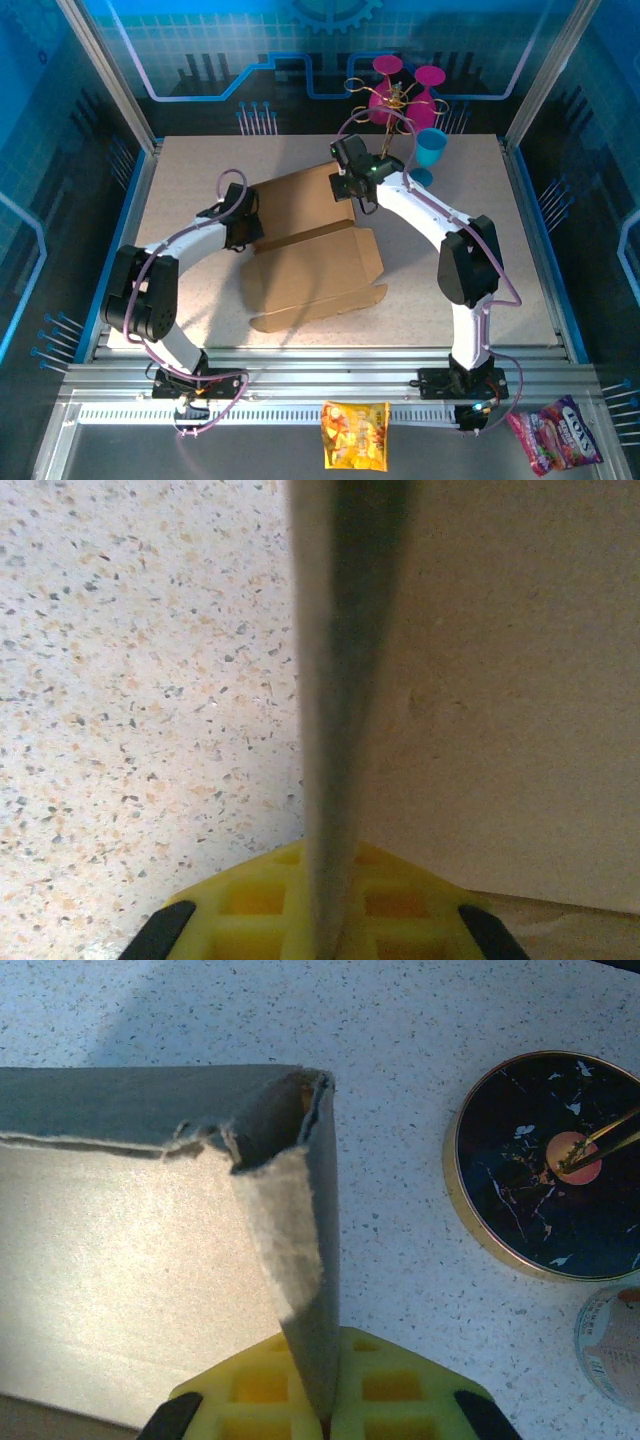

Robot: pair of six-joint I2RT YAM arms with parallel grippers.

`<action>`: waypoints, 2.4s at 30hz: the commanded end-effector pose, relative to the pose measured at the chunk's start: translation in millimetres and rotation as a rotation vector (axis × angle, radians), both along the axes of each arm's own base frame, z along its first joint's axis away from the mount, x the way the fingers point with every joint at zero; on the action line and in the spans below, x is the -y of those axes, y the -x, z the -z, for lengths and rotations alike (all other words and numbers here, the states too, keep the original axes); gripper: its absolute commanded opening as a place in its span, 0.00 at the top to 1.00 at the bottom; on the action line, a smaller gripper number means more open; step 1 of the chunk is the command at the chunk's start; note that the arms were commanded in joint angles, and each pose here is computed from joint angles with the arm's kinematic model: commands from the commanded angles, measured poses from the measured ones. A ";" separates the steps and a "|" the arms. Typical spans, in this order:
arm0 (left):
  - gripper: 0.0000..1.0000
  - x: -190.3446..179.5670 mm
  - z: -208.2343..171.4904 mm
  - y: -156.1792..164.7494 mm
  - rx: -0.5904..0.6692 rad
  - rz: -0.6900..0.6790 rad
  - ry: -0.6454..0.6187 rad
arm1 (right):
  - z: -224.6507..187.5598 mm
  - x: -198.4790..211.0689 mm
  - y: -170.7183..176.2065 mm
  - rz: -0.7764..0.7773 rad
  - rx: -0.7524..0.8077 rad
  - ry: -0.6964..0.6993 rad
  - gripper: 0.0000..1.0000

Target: Fold the paper box

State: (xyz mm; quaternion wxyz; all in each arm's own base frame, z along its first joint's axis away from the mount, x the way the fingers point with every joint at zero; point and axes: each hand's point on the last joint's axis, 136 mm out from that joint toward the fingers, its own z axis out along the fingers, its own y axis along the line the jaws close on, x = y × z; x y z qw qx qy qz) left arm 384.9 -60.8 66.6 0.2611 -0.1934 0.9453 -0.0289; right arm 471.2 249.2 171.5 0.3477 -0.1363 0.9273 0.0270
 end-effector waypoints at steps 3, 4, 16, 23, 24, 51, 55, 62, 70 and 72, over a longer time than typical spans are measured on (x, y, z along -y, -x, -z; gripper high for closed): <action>1.00 -19.6 -9.9 8.0 -0.058 -0.041 -0.131 | -9.5 18.0 2.2 0.039 0.027 0.062 1.00; 1.00 -20.1 -12.7 8.0 -0.059 -0.041 -0.134 | -7.9 20.1 2.6 0.040 0.028 0.083 1.00; 1.00 -13.1 -37.3 -4.0 -0.034 -0.011 -0.119 | -1.7 35.0 0.3 0.080 0.039 0.282 1.00; 1.00 -10.4 -44.5 -11.3 -0.015 0.005 -0.119 | -8.4 19.8 0.1 0.036 0.044 0.192 1.00; 1.00 -10.4 -45.1 -12.1 -0.014 0.008 -0.121 | -9.3 18.5 0.1 0.034 0.042 0.182 1.00; 1.00 -31.8 -50.6 -27.5 -0.041 -0.035 -0.129 | -28.0 65.1 113.4 0.490 -0.152 -0.708 0.45; 1.00 -33.9 -40.4 -25.8 -0.119 -0.056 -0.101 | 6.1 49.8 154.7 0.610 -0.290 -0.818 0.41; 1.00 -38.0 -17.0 -19.0 -0.242 -0.104 -0.027 | 64.1 0.6 213.2 0.715 -0.536 -0.965 0.33; 1.00 -35.3 -7.3 -20.9 -0.294 -0.113 0.009 | 108.7 -42.6 239.1 0.726 -0.674 -0.989 0.28; 1.00 -34.3 -5.4 -21.4 -0.305 -0.109 0.013 | 121.2 -46.9 243.9 0.741 -0.696 -1.009 0.28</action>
